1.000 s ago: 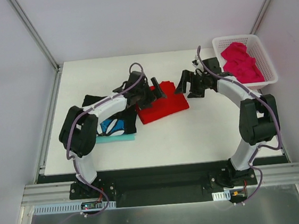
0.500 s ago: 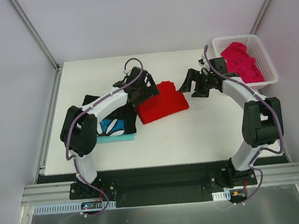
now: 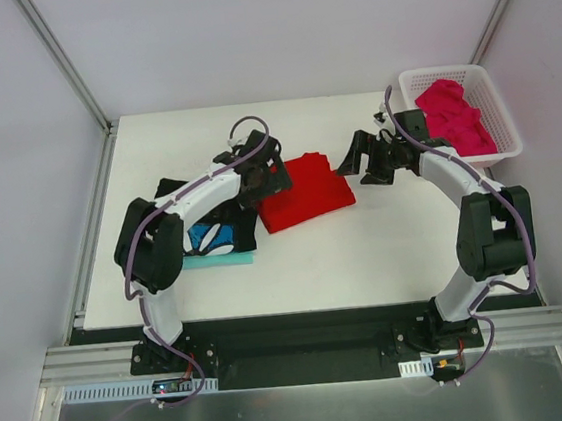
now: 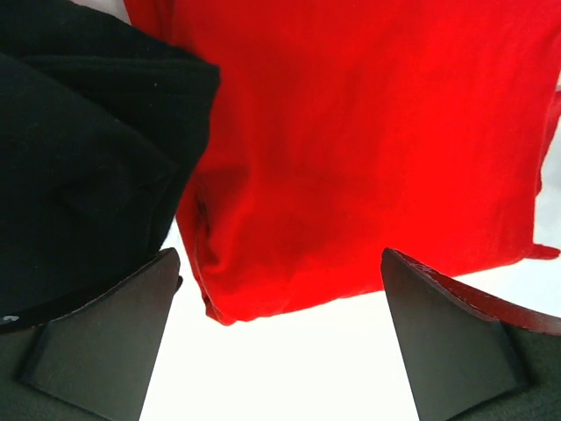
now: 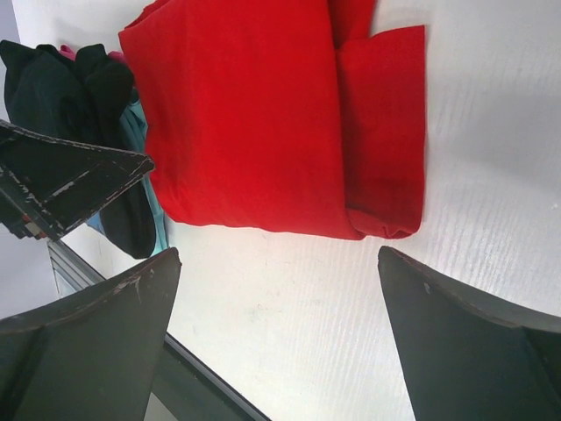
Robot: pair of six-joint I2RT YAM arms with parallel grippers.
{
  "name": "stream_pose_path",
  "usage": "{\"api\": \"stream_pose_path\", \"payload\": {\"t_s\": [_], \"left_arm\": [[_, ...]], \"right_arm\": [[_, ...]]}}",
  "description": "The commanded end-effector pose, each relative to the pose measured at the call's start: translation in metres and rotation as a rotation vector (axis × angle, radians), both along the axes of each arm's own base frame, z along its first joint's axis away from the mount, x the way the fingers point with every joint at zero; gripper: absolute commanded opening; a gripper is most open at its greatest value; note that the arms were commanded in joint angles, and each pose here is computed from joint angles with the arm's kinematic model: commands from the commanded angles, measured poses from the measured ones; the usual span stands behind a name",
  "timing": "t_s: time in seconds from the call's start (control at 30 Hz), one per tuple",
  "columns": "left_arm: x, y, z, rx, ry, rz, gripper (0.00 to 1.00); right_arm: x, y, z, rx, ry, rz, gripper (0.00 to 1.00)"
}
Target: Fold and stack the t-shirts
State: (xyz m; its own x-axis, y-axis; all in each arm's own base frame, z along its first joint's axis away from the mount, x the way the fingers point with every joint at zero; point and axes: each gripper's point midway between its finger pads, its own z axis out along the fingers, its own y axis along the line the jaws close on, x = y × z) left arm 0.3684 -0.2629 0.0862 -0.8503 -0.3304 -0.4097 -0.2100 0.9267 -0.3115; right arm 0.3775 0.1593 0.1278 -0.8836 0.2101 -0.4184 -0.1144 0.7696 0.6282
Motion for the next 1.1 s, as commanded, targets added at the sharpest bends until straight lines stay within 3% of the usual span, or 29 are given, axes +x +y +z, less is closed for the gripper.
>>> {"api": "stream_pose_path", "payload": {"t_s": [0.0,0.63,0.83,1.07], "left_arm": [[-0.006,0.01,-0.013,0.063,0.037,0.031,0.99],[-0.003,0.02,-0.057,0.156,0.089,0.093,0.99],[0.008,0.03,-0.056,0.212,0.023,0.149,0.99],[0.014,0.024,-0.037,0.177,-0.016,0.14,0.99]], "right_arm": [[-0.004,0.001,0.022,0.026,-0.049,0.007,0.99],[-0.001,0.0,0.02,0.05,-0.043,0.003,0.99],[0.003,0.004,0.016,0.086,-0.024,0.01,0.99],[0.005,0.006,0.014,0.099,-0.01,0.012,0.99]]}}
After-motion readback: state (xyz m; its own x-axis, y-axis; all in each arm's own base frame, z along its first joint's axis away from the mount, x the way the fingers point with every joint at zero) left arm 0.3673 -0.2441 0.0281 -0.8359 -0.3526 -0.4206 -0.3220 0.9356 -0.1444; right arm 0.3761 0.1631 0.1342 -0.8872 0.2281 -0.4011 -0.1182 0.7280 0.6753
